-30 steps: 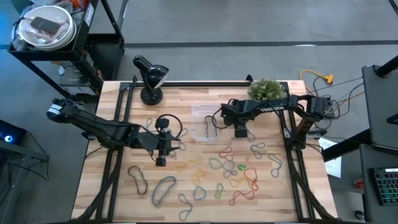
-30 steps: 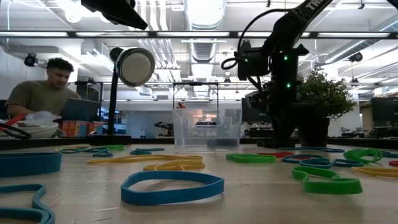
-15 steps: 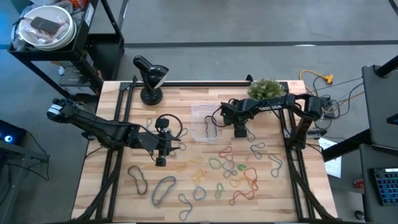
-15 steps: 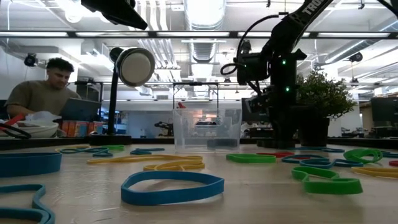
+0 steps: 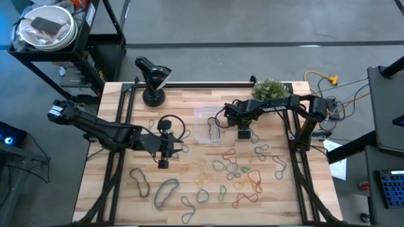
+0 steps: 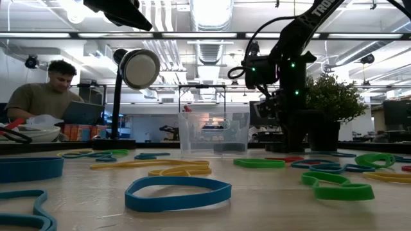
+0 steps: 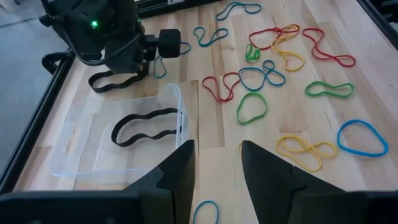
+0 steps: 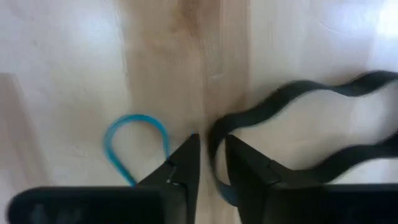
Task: Pick and place rubber bands into bin
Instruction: Put black rubberband into the transparent bin
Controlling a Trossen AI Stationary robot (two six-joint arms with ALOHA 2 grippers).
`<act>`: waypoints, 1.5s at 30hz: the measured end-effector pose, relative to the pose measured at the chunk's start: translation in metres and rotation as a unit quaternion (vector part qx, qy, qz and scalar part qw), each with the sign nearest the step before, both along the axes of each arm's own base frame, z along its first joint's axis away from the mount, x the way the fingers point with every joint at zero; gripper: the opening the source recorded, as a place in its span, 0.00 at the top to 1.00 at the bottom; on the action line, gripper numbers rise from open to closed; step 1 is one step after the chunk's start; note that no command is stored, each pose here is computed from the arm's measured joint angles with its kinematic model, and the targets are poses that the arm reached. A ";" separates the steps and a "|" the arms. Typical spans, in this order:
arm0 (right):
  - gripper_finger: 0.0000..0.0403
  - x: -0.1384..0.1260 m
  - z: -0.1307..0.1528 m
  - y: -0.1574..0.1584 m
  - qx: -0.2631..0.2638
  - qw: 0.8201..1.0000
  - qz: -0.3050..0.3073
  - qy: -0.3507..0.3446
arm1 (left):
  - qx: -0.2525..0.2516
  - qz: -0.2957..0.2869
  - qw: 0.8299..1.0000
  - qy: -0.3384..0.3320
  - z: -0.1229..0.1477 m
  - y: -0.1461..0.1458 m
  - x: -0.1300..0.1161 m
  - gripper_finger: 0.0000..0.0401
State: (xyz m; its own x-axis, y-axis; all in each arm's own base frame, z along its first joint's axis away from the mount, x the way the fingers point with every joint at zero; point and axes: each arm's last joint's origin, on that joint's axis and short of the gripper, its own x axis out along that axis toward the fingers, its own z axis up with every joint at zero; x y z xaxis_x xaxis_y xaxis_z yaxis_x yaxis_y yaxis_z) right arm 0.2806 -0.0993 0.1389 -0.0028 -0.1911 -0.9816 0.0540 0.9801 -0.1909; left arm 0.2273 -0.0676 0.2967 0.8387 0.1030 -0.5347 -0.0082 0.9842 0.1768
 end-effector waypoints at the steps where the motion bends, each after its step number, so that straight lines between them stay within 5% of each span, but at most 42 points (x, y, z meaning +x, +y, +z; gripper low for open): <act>1: 0.87 0.000 0.000 0.000 0.001 1.000 0.000 0.000 | 0.000 0.000 1.000 0.000 0.000 0.000 0.000 0.71; 6: 0.97 0.000 0.000 0.000 -0.002 1.000 -0.001 0.000 | 0.000 0.000 1.000 0.000 0.000 0.000 0.000 0.71; 14: 0.98 -0.001 0.010 0.004 -0.006 1.000 -0.012 -0.017 | 0.000 0.000 1.000 0.000 0.000 0.000 0.000 0.71; 24: 0.98 -0.015 0.082 0.031 -0.038 0.987 0.010 -0.156 | 0.000 0.000 1.000 0.000 0.000 0.000 0.000 0.71; 35: 0.98 -0.032 0.165 0.068 -0.072 0.906 0.077 -0.410 | -0.002 0.000 1.000 -0.005 0.001 0.000 0.001 0.71; 45: 0.98 -0.008 0.174 0.083 -0.092 0.855 0.131 -0.494 | -0.003 0.000 1.000 -0.009 0.001 0.000 0.001 0.71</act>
